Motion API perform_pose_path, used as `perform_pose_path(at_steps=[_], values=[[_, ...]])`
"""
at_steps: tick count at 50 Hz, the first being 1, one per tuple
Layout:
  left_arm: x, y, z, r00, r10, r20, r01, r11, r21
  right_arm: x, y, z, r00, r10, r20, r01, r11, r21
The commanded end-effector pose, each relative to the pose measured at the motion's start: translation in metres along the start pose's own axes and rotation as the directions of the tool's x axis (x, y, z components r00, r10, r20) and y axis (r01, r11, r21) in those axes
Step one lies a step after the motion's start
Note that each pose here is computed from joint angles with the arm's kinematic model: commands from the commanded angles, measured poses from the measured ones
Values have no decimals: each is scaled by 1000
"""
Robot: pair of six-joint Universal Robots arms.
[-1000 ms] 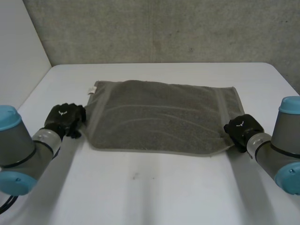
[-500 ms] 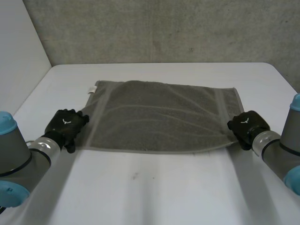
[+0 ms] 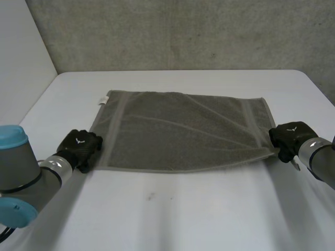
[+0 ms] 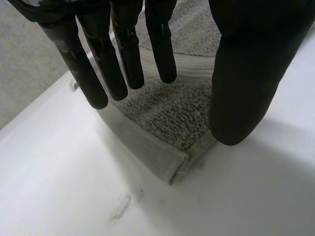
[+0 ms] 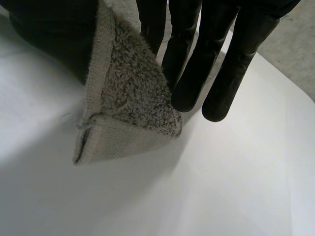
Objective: Fold the laundry
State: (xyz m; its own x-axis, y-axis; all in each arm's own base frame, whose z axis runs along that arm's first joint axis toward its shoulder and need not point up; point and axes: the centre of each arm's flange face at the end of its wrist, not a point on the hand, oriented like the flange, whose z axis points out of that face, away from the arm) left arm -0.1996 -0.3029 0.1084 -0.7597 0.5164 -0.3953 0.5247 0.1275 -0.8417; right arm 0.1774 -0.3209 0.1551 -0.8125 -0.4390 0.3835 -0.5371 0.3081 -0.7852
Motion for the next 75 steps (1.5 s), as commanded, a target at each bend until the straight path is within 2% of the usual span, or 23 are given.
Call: perform_pose_path(at_steps=[1,38,44,48,53,55,56,58,59,61,63,67,69,70,72,73,75], values=[[-1,2,5,1000,-9,-7,9,1000,-13,-3,3,2,1000,-3,8,3,1000,-7],[-8,-10,34,1000,16,12,-16,999,51,-9,14,8,1000,-11,29,12,999,-42],[-9,-11,32,1000,16,20,-17,999,43,-7,12,7,1000,-14,24,14,999,-34],[-13,-26,15,999,20,34,-22,998,53,0,1,1,1000,-27,3,27,1000,-6],[-11,-32,-19,1000,10,22,-10,999,-36,7,-12,-19,994,-111,-14,112,994,8],[-7,-30,-48,1000,-14,-4,13,986,-167,0,-6,-40,968,-241,69,246,966,-79],[-7,-30,-48,1000,-14,-4,13,986,-168,0,-6,-40,968,-241,69,246,966,-79],[-2,-22,-80,998,-43,-35,28,935,-354,-5,6,-64,912,-357,199,393,902,-181],[-2,-22,-80,998,-43,-36,28,934,-355,-5,6,-64,912,-358,200,393,901,-181],[5,-18,-108,994,-72,-78,25,872,-490,-6,20,-84,863,-382,332,472,844,-257],[6,-20,-113,994,-71,-79,23,870,-493,-4,19,-88,858,-386,340,480,839,-257],[2,-28,-110,997,-51,-55,22,898,-440,2,12,-86,875,-399,274,462,856,-232],[-6,-39,-97,1000,-25,-10,20,934,-357,10,-1,-76,892,-417,176,445,878,-177],[-6,-39,-97,1000,-25,-10,20,934,-357,10,-1,-76,892,-417,175,445,878,-177],[-12,-46,-76,1000,-4,18,10,957,-291,16,-13,-62,915,-394,85,402,908,-120],[-12,-46,-76,1000,-4,19,10,957,-290,16,-13,-62,915,-394,85,401,908,-119],[-7,-51,-49,1000,13,9,-10,970,-243,13,-21,-39,939,-342,35,344,937,-63]])
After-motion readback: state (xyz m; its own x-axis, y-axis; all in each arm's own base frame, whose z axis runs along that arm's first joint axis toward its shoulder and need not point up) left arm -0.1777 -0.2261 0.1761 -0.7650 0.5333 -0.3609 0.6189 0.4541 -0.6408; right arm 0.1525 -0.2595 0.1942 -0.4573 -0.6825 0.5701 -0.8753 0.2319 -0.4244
